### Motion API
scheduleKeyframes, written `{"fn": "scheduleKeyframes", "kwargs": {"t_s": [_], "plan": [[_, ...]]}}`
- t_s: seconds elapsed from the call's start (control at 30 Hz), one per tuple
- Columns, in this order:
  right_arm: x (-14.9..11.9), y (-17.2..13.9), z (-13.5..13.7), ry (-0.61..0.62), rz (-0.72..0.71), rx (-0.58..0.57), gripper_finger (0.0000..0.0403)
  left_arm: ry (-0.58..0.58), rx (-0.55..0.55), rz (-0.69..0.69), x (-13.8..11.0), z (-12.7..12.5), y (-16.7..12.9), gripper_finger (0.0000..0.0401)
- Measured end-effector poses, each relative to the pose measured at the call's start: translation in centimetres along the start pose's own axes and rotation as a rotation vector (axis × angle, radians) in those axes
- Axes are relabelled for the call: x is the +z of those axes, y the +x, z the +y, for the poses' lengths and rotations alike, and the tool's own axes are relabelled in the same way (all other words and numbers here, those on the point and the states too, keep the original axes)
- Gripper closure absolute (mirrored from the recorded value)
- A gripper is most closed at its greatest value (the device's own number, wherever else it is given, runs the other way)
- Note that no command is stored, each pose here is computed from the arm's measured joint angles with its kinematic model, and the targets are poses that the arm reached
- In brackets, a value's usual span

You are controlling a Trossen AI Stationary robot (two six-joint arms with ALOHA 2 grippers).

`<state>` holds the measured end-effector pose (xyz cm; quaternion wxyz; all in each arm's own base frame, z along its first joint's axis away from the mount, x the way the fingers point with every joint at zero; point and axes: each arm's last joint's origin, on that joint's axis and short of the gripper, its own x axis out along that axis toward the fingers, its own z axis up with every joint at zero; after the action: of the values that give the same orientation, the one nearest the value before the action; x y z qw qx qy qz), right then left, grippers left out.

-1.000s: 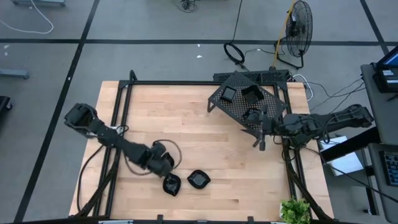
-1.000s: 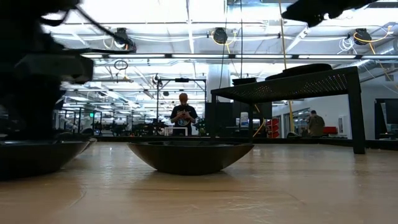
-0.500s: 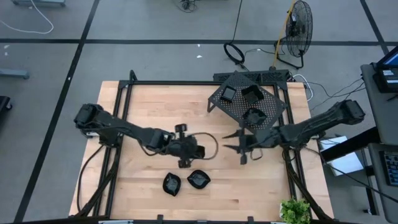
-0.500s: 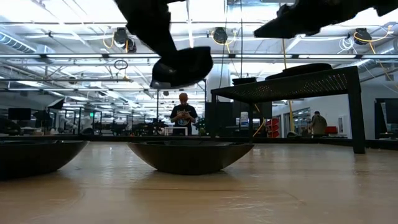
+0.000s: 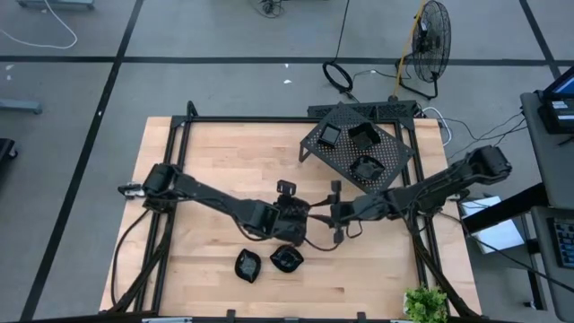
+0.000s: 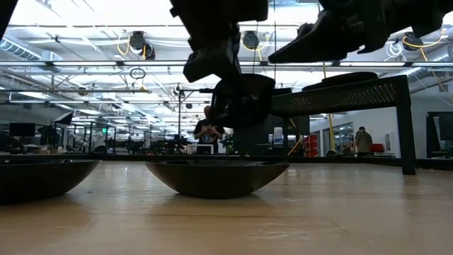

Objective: Pick & Place Mini shaped plates
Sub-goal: Stack the black leaf shaped plate on the black leaf shaped plate on the shelf

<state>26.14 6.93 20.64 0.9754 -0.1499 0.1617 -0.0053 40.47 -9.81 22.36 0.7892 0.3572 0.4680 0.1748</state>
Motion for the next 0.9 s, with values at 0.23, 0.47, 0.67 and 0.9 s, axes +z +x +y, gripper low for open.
{"fn": "scheduleKeyframes", "kwargs": {"t_s": [0.23, 0.47, 0.67, 0.9], "plan": [[-0.3, 0.3, 0.2, -0.019, 0.016, 0.005, 0.0273, -0.013, -0.012, -0.066, 0.8, -0.7, -1.5, 0.0397], [-0.3, 0.3, 0.2, -0.013, 0.013, 0.005, 0.0273, -0.042, -0.013, -0.099, 1.2, -0.9, -1.8, 0.0398], [-0.3, 0.3, 0.2, -0.010, 0.016, 0.005, 0.0273, -0.090, -0.006, -0.136, 1.6, -0.8, -1.9, 0.0393], [-0.5, 0.3, 0.1, -0.014, 0.034, -0.039, 0.0292, -0.187, -0.007, -0.165, 2.0, -0.4, -1.6, 0.0381]]}}
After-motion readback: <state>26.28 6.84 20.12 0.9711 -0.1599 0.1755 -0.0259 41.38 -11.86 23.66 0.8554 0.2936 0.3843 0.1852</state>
